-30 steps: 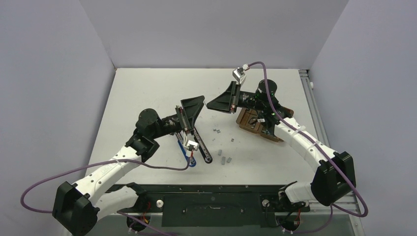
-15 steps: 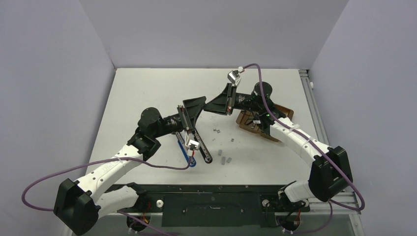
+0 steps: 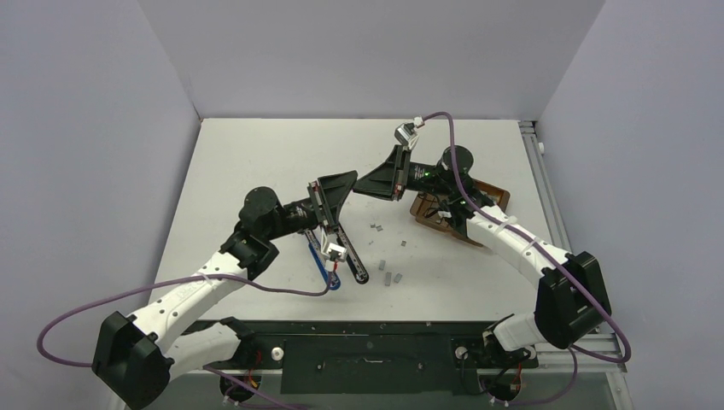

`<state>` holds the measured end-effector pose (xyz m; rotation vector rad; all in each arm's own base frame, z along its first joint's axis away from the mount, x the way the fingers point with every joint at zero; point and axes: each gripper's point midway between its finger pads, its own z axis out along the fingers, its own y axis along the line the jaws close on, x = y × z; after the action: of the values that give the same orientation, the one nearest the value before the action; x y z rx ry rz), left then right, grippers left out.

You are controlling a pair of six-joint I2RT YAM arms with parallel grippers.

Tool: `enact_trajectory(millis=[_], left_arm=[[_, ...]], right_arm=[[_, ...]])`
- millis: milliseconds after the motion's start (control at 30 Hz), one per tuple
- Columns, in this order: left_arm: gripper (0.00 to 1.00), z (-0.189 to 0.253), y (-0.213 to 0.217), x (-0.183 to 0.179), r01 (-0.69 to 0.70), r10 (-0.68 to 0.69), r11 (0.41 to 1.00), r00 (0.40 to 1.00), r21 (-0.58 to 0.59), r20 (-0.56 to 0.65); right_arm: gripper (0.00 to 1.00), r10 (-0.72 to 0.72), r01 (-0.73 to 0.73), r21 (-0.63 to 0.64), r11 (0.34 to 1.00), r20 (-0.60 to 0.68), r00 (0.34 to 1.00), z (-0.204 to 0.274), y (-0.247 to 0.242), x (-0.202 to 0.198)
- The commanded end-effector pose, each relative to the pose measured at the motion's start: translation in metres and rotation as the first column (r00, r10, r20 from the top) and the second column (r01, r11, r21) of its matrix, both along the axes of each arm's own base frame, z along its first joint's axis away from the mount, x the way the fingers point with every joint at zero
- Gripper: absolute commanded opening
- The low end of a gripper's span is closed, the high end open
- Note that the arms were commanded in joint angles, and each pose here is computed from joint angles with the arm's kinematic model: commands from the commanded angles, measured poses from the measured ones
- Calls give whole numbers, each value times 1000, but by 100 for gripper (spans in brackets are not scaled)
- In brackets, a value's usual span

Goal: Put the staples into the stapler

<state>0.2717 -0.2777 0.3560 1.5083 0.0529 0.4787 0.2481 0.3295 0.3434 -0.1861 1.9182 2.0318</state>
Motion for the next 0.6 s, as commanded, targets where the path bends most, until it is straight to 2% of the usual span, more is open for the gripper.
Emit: enact_trajectory(millis=[0, 100, 167, 200, 333, 500, 567], left_arm=[[18, 26, 3, -10, 18, -16, 999, 999, -34, 36], [12, 24, 3, -11, 18, -17, 999, 1000, -33, 21], [0, 24, 3, -12, 22, -21, 999, 1000, -38, 12], [0, 24, 3, -12, 24, -24, 999, 1000, -41, 8], [0, 18, -1, -14, 34, -34, 999, 999, -23, -10], [0, -11, -7, -14, 46, -41, 997, 996, 69, -75], [0, -27, -10, -15, 64, -50, 991, 992, 116, -115]], right_arm=[[11, -1, -1, 34, 999, 63, 998, 7, 1, -2], [11, -3, 1, 30, 1000, 60, 998, 4, 0, -3], [11, -5, 3, 27, 1000, 59, 998, 3, 0, -2], [16, -4, 3, 25, 1000, 58, 998, 3, 0, -2], [49, -16, 16, 2, 1000, 72, 997, 2, -3, 2], [69, -111, 120, -68, 990, 119, 987, 8, -38, 28], [72, -162, 177, -96, 980, 143, 976, 11, -55, 38]])
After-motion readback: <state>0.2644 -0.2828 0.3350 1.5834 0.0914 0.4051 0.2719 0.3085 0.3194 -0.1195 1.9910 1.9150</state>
